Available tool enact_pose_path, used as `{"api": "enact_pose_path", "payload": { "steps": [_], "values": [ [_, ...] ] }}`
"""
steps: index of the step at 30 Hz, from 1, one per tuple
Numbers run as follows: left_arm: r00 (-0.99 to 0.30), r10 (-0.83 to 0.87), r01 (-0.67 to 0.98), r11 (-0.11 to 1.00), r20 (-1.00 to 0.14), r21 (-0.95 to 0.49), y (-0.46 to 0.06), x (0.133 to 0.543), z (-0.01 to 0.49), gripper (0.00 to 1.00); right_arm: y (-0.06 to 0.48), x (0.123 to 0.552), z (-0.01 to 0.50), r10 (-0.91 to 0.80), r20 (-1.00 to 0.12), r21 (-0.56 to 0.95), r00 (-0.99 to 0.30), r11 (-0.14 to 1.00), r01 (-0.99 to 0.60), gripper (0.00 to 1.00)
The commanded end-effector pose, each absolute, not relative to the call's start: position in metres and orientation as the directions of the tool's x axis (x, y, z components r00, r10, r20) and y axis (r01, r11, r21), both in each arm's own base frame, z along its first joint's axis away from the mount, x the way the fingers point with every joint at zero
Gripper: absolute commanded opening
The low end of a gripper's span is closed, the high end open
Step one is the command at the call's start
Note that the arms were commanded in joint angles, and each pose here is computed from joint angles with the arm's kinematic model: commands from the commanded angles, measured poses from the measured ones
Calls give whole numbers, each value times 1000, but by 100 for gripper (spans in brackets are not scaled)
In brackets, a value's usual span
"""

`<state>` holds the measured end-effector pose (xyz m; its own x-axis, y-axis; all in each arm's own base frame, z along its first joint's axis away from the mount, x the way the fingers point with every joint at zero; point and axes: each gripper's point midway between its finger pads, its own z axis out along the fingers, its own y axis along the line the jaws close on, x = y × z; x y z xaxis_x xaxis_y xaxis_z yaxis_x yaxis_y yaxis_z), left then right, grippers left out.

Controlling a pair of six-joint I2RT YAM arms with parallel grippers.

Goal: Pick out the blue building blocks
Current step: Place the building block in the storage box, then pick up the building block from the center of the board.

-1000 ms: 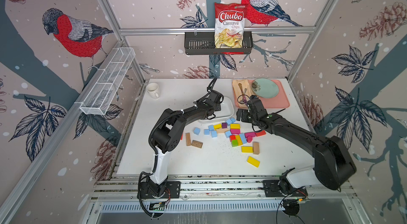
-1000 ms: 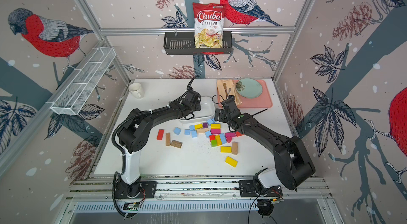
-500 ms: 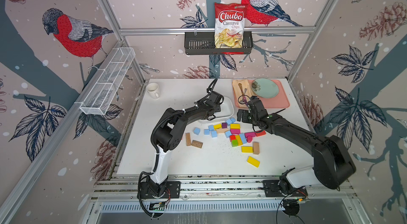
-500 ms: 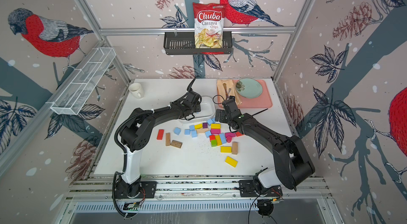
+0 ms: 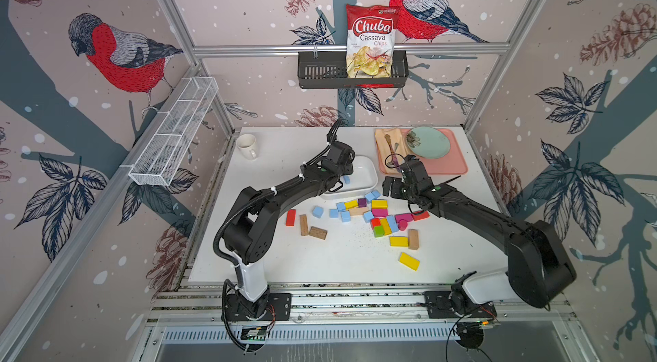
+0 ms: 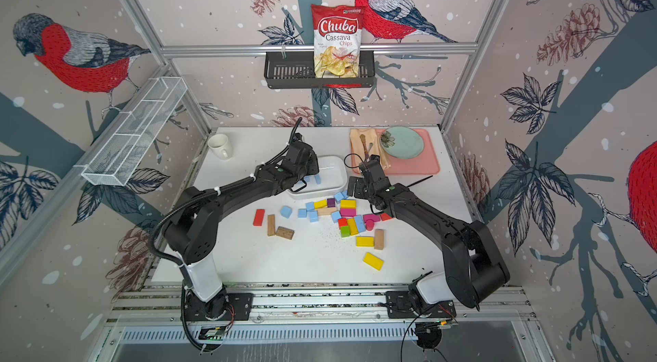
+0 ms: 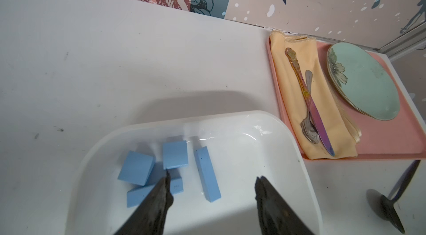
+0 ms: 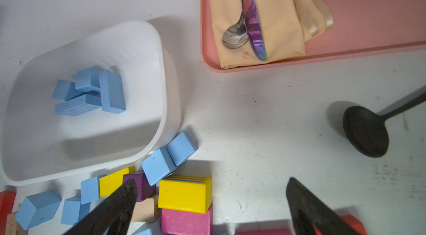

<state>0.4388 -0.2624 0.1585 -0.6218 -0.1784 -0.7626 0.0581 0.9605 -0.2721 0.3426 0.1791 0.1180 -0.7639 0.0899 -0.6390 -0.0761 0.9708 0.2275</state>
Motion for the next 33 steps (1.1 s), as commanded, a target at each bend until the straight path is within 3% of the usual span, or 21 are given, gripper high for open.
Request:
{"api": "enact_pose_path", "payload": {
  "steps": [1, 3, 8, 17, 33],
  "values": [
    [-560, -181, 62, 964, -809, -259, -247, 433, 180, 64, 186, 343, 125, 70, -649, 238, -757, 965, -114, 99],
    [-542, -185, 57, 965, -820, -255, -237, 424, 187, 68, 189, 342, 126, 58, -650, 237, -758, 963, -129, 99],
    [-503, -203, 38, 966, -840, -256, -212, 401, 198, 96, 206, 339, 131, 22, -655, 232, -755, 957, -173, 99],
    [-460, -279, -68, 958, -843, -280, -154, 370, 194, 97, 293, 309, 129, -201, -660, 154, -723, 906, -393, 100],
    [-372, -364, -177, 931, -854, -320, -91, 339, 199, 97, 408, 255, 99, -499, -628, 139, -596, 682, -718, 97]
  ]
}}
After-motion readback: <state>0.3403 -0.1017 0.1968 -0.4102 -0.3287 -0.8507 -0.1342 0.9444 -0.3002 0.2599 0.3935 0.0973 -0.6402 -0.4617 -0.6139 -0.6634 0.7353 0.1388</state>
